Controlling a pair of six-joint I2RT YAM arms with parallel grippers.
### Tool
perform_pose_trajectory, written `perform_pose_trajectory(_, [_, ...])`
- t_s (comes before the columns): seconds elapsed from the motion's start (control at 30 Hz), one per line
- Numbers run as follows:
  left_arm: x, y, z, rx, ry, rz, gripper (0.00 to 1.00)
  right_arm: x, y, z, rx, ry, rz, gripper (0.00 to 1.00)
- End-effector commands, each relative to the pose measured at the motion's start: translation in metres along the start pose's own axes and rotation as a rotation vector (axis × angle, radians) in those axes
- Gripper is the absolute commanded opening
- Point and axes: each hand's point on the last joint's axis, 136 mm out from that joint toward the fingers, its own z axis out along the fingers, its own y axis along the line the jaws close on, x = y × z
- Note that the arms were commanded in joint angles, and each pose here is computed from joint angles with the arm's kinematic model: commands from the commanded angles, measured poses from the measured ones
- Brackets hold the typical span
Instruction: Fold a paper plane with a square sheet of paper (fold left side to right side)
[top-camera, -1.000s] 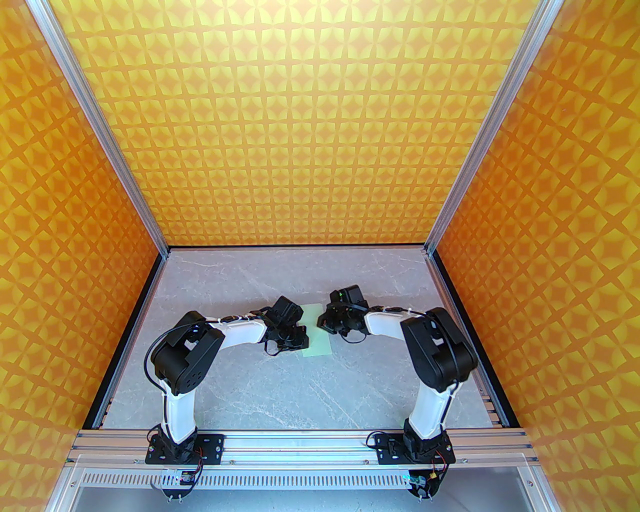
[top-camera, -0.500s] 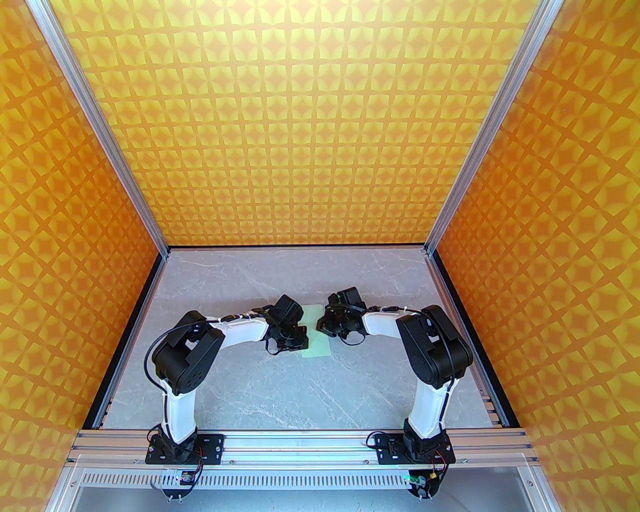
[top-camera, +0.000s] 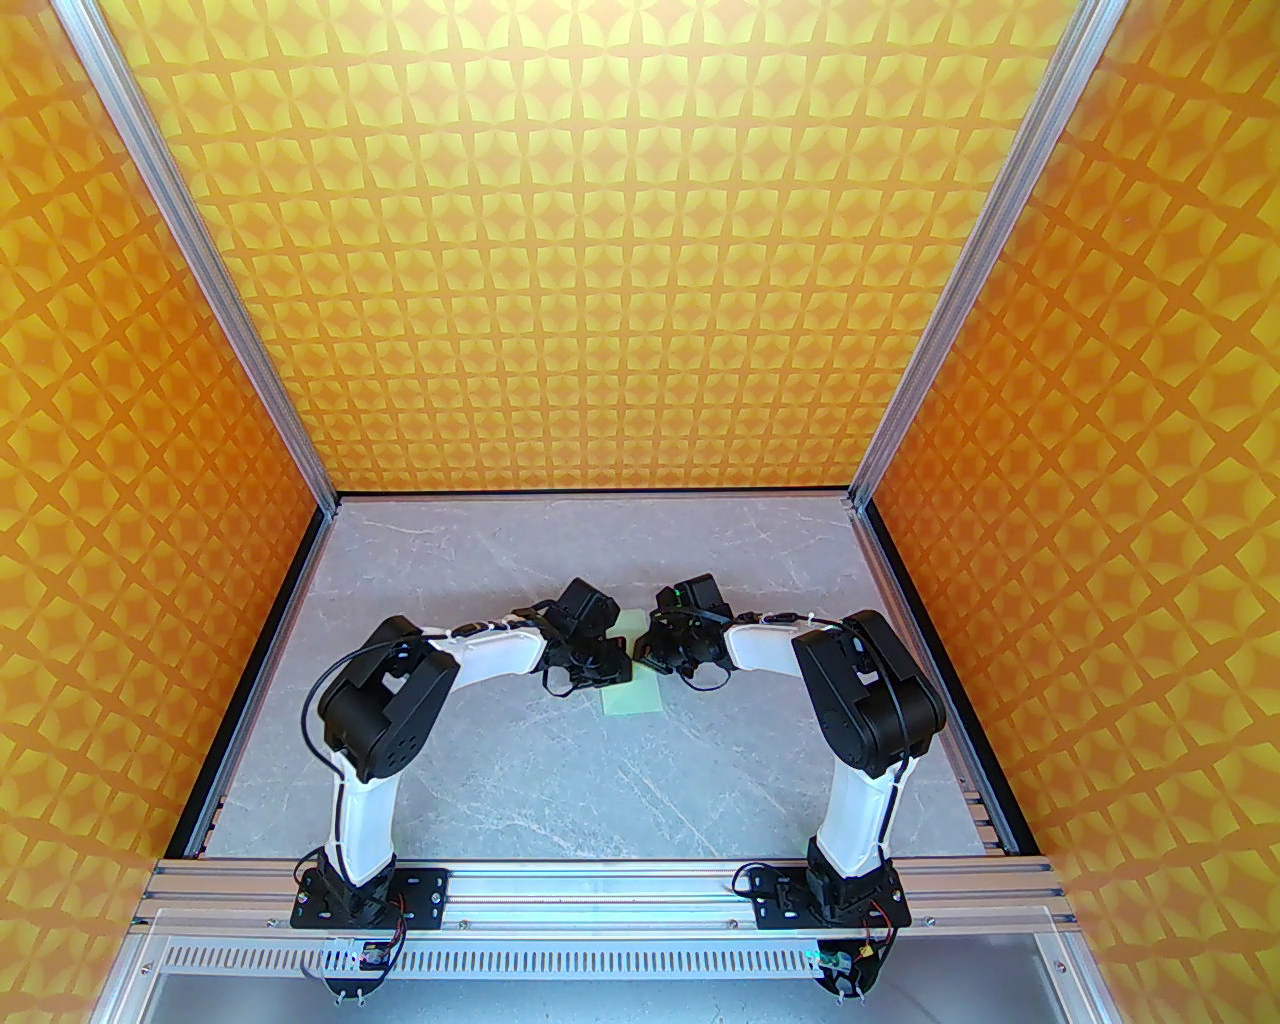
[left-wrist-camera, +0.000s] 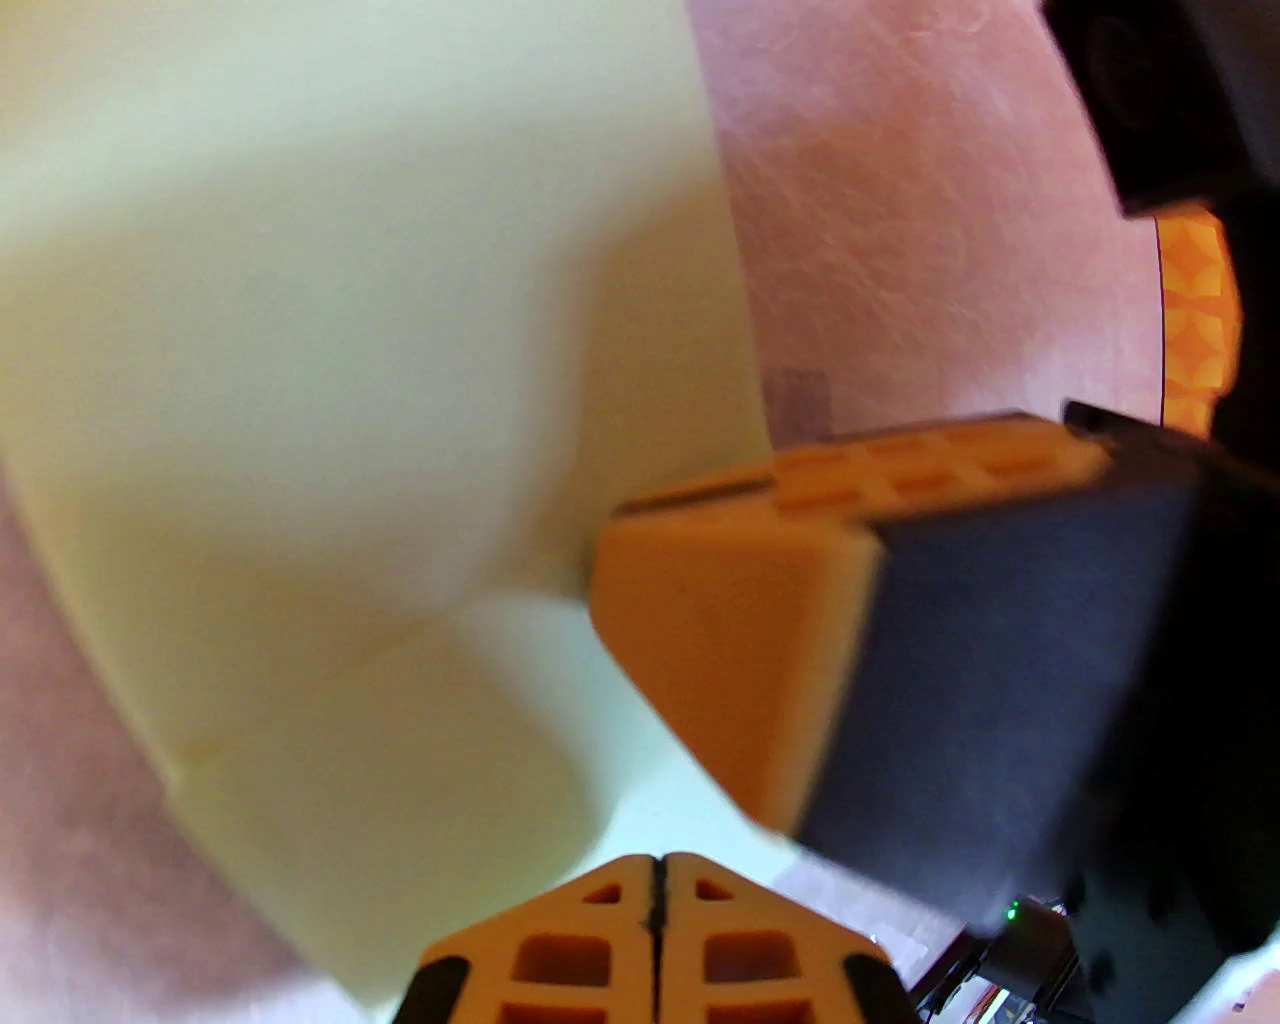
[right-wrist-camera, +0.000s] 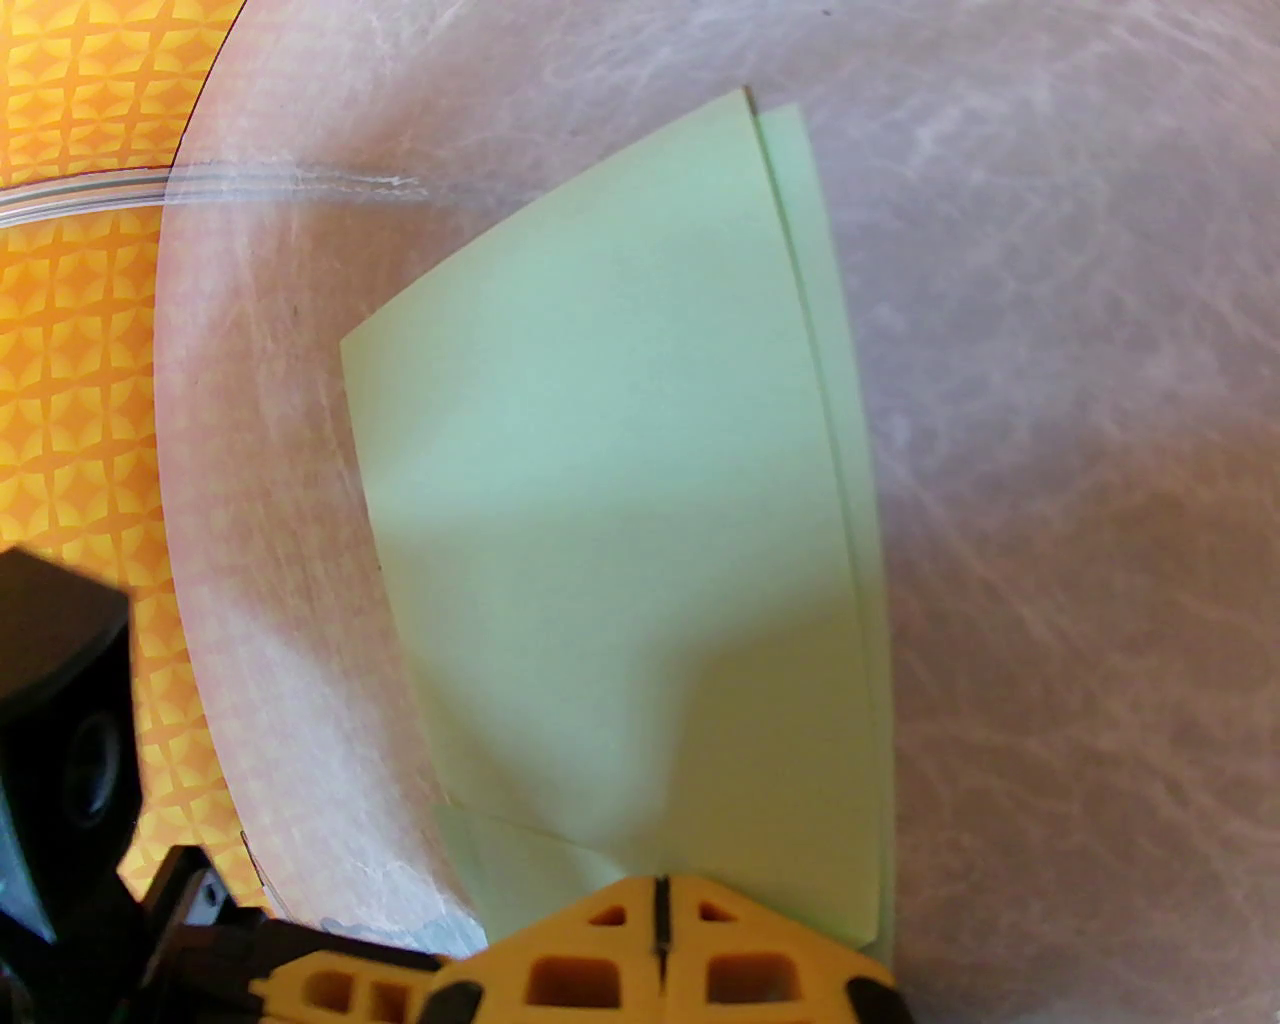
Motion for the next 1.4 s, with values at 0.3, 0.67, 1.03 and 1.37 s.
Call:
perform_pose_trajectory(0.3, [0.046,0.027,0.002,-0.035,0.089,-0.015,0.09,0.013,-0.039,0.01,0.152,0.038,0.056,0.01])
perform_pose_trajectory(0.67, [0.102,0.053,-0.013,-0.068,0.148,-0.032,0.09,0.007,-0.034,0.01,0.147,0.031,0.053,0.01])
perform_pose_trajectory(1.03, [0.042,0.013,-0.054,0.007,-0.005,0.022,0.12,-0.001,-0.001,-0.023,0.077,-0.041,-0.023,0.13])
perform_pose_trajectory(1.37, [-0.027,0.041,-0.058,-0.016,-0.121,-0.094,0.28,0.003,0.001,-0.033,0.094,-0.046,-0.082,0.15])
